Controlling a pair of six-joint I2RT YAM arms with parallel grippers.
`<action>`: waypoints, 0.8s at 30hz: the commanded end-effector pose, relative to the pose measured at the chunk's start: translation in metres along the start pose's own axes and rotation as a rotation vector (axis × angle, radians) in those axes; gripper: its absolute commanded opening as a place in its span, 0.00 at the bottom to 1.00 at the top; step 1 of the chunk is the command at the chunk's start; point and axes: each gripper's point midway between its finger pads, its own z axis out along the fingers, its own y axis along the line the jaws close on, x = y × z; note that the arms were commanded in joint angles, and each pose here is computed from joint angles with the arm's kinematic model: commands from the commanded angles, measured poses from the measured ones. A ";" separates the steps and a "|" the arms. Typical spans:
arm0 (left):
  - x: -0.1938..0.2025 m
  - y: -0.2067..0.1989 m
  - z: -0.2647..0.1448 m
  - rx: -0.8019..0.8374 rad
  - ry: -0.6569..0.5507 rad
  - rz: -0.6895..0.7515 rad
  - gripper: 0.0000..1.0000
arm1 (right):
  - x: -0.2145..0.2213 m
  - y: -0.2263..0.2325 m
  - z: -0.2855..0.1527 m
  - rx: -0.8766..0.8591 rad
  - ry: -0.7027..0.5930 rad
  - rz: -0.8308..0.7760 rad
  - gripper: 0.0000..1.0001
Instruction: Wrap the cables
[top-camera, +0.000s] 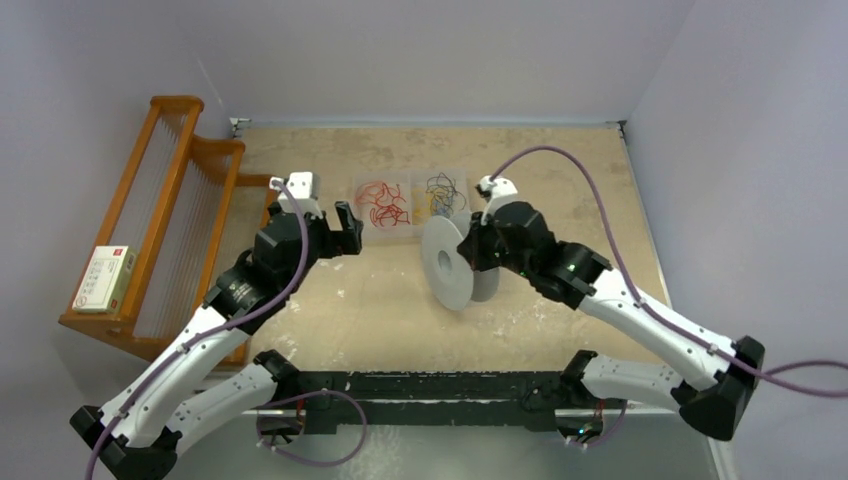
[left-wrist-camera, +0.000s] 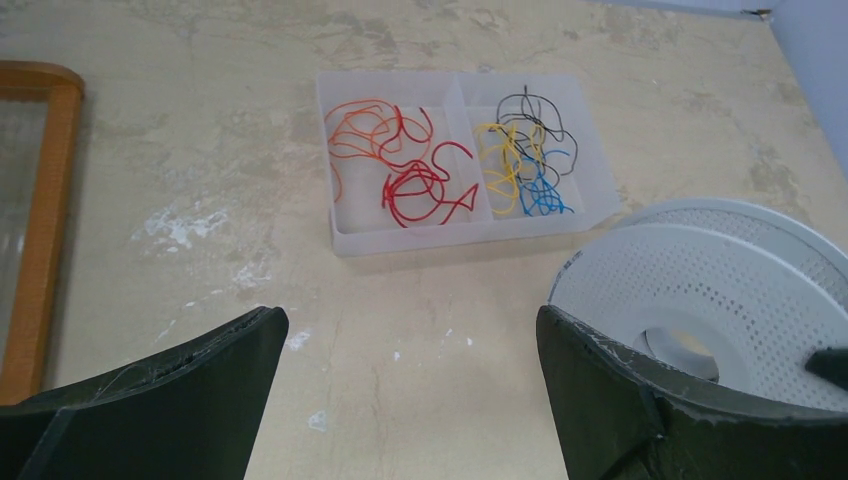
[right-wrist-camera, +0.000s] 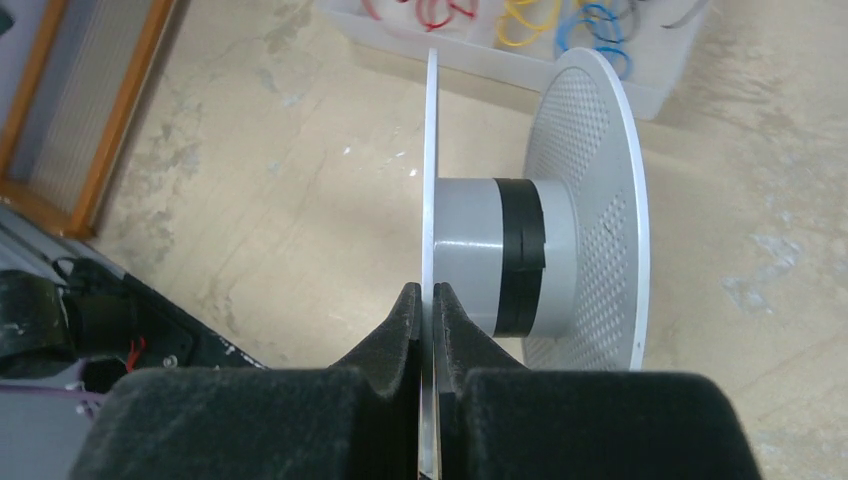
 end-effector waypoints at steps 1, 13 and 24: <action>-0.026 0.020 -0.012 -0.101 -0.107 -0.053 0.97 | -0.045 0.049 0.001 -0.009 -0.165 -0.123 0.00; -0.051 0.057 -0.045 -0.245 -0.254 -0.128 0.97 | -0.064 0.120 0.022 -0.231 -0.351 -0.660 0.00; -0.038 0.008 -0.038 0.008 -0.131 -0.103 0.86 | -0.019 0.153 0.021 -0.552 -0.465 -1.074 0.00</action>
